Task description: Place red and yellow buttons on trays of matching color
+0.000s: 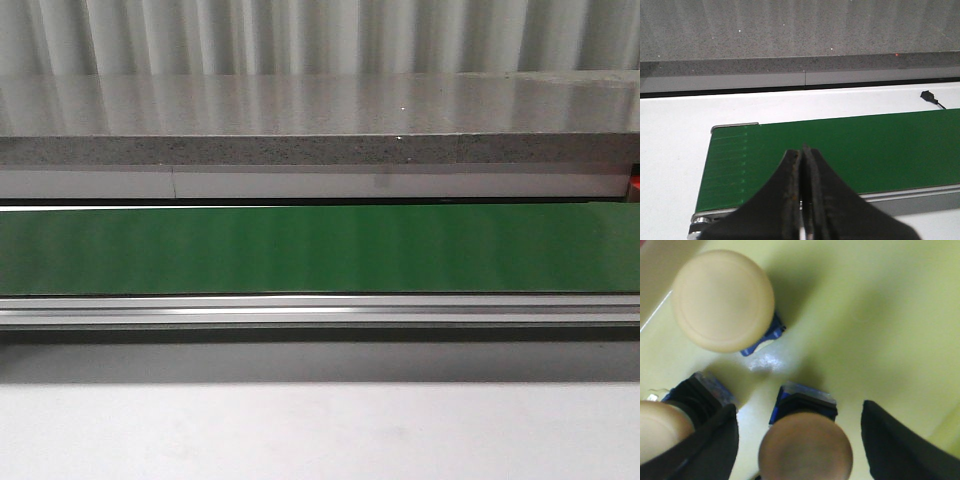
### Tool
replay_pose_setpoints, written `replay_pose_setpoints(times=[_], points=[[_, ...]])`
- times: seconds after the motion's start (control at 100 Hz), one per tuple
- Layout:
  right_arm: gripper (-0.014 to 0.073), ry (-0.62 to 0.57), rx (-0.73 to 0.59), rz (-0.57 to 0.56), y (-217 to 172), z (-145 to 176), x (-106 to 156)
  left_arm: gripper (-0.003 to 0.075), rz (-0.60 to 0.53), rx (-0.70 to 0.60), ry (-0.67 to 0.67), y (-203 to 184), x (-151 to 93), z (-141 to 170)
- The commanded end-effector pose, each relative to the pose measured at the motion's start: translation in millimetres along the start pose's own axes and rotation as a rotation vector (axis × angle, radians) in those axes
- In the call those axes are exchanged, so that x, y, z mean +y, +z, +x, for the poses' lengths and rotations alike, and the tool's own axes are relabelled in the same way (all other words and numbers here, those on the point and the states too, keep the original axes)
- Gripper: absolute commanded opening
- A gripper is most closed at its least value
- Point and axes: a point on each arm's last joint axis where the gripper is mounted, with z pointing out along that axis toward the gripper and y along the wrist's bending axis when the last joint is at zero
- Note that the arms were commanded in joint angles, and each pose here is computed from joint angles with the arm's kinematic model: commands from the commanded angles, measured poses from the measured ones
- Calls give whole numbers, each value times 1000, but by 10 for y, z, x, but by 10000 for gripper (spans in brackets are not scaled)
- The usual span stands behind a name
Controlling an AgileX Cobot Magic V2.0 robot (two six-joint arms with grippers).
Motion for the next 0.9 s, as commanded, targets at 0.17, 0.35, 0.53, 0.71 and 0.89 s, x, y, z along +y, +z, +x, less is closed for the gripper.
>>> replay_pose_setpoints(times=[0.17,0.35,0.53,0.71,0.89], points=[[525,1,-229,-57,-594,-136,-13,-20,-2,-88,-12,-33,-2,-140],[525,-11,-348,-106,-1008,-63,11,-20,-2,-88,-12,-33,-2,-140],[525,-112,-449,-221,-1393,125,242,-20,-2,-88,-12,-33,-2,-140],[525,-296,-511,-358,-1718,410,508,-20,-2,-88,-12,-33,-2,-140],[525,-498,-568,-501,-2007,717,678,-20,-2,-88,-12,-33,-2,-140]])
